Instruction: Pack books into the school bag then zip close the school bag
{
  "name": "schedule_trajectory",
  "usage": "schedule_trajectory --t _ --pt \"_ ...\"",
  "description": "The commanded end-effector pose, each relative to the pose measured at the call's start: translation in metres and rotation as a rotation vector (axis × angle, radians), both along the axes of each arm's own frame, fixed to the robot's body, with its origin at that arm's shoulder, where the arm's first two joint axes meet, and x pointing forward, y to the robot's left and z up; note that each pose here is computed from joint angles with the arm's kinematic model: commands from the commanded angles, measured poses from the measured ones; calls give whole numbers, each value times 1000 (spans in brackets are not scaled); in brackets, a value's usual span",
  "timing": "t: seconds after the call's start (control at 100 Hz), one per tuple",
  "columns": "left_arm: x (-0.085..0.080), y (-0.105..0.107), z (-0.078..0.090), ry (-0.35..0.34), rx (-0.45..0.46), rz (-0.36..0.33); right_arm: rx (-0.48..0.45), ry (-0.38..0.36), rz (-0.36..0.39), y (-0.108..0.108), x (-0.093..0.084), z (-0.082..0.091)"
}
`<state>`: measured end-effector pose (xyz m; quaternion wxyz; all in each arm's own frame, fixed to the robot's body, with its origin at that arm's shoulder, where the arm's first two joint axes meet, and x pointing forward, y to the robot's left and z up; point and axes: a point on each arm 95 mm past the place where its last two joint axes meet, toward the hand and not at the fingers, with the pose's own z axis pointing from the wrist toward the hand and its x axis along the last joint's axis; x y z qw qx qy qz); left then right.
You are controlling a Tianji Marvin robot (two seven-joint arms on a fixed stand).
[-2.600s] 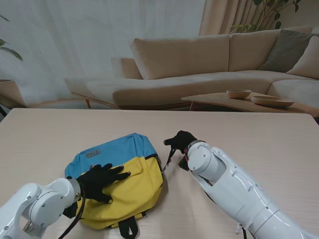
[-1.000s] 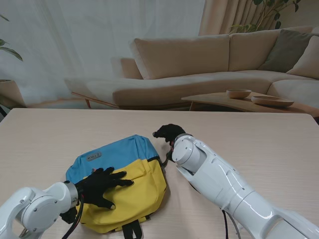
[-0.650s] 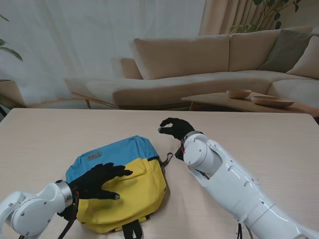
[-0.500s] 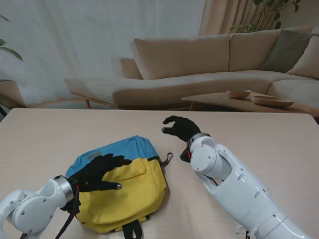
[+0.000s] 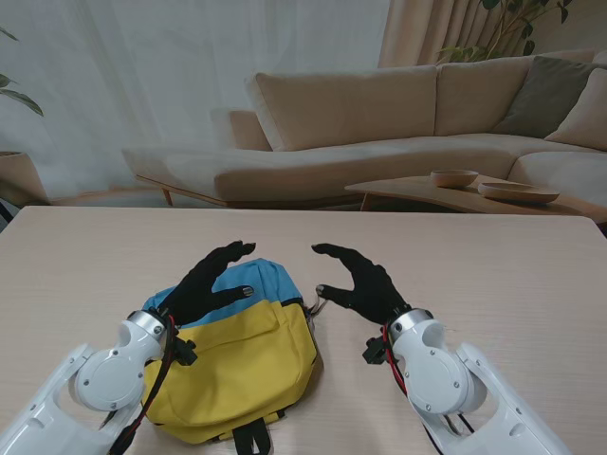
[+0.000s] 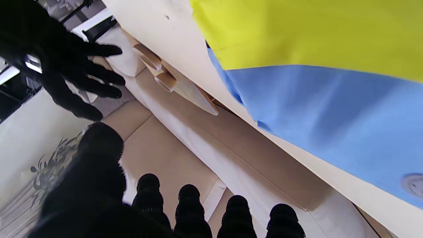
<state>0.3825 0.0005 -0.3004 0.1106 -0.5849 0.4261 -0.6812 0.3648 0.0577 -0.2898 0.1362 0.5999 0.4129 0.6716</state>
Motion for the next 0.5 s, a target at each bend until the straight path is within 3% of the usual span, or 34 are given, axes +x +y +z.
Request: schedule_trajectory --t 0.0,0.24,0.49 --pt "-5 -11 -9 36 -31 -13 -9 45 24 2 -14 -19" --pt "-6 -21 -18 60 -77 1 36 38 15 0 -18 -43" --pt "-5 -22 -16 28 -57 -7 52 29 12 -1 -12 -44"
